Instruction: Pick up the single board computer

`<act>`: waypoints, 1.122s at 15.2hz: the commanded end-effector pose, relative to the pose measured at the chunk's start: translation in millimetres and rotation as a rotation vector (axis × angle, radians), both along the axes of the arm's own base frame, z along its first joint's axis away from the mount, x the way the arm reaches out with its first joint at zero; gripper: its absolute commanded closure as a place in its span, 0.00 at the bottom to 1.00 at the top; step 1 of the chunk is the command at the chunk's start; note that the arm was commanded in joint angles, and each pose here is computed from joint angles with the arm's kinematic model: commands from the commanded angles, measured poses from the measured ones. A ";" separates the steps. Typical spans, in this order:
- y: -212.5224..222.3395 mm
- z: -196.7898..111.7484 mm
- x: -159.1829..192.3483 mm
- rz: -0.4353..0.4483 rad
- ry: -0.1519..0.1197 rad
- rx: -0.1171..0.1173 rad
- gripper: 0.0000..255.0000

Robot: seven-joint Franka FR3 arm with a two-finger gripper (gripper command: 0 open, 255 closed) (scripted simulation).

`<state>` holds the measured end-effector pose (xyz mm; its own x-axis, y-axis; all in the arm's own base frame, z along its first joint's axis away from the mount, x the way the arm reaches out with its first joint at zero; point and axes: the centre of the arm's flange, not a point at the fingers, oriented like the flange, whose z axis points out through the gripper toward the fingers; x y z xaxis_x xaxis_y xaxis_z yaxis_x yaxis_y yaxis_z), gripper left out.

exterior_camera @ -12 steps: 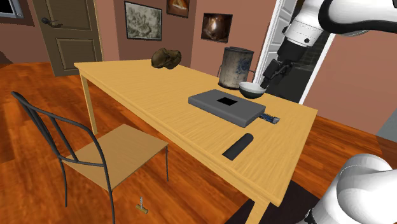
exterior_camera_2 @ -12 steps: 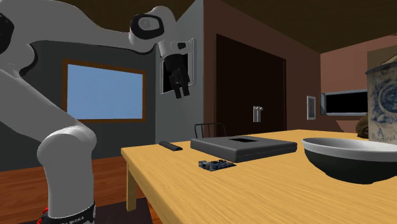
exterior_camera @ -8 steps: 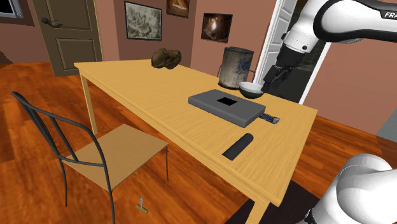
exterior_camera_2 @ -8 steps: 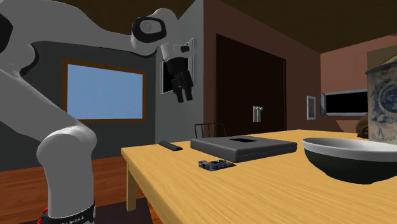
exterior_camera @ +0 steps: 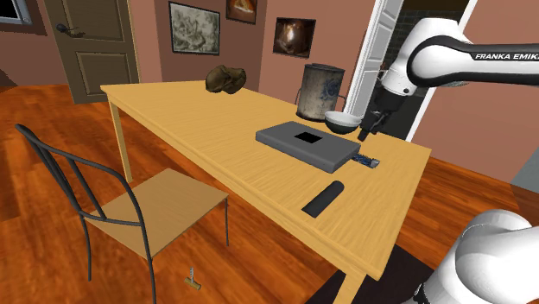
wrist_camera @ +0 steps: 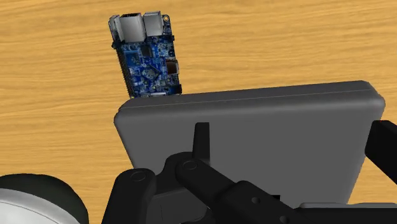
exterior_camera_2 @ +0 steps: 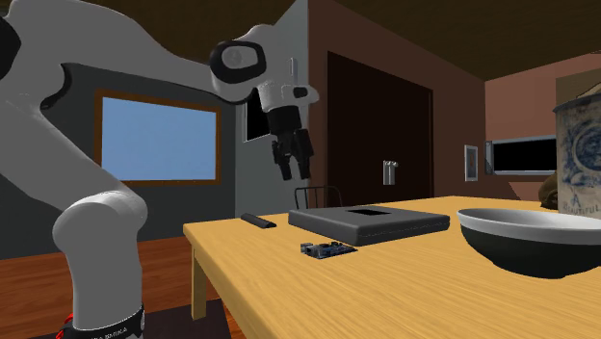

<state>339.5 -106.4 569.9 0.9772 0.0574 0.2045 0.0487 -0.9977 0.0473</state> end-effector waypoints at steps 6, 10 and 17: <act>-68.6 -57.1 16.1 0.033 0.030 -0.029 0.00; -107.0 -88.3 24.8 0.051 0.047 -0.045 0.00; -107.0 -125.3 24.8 0.051 0.047 -0.045 0.00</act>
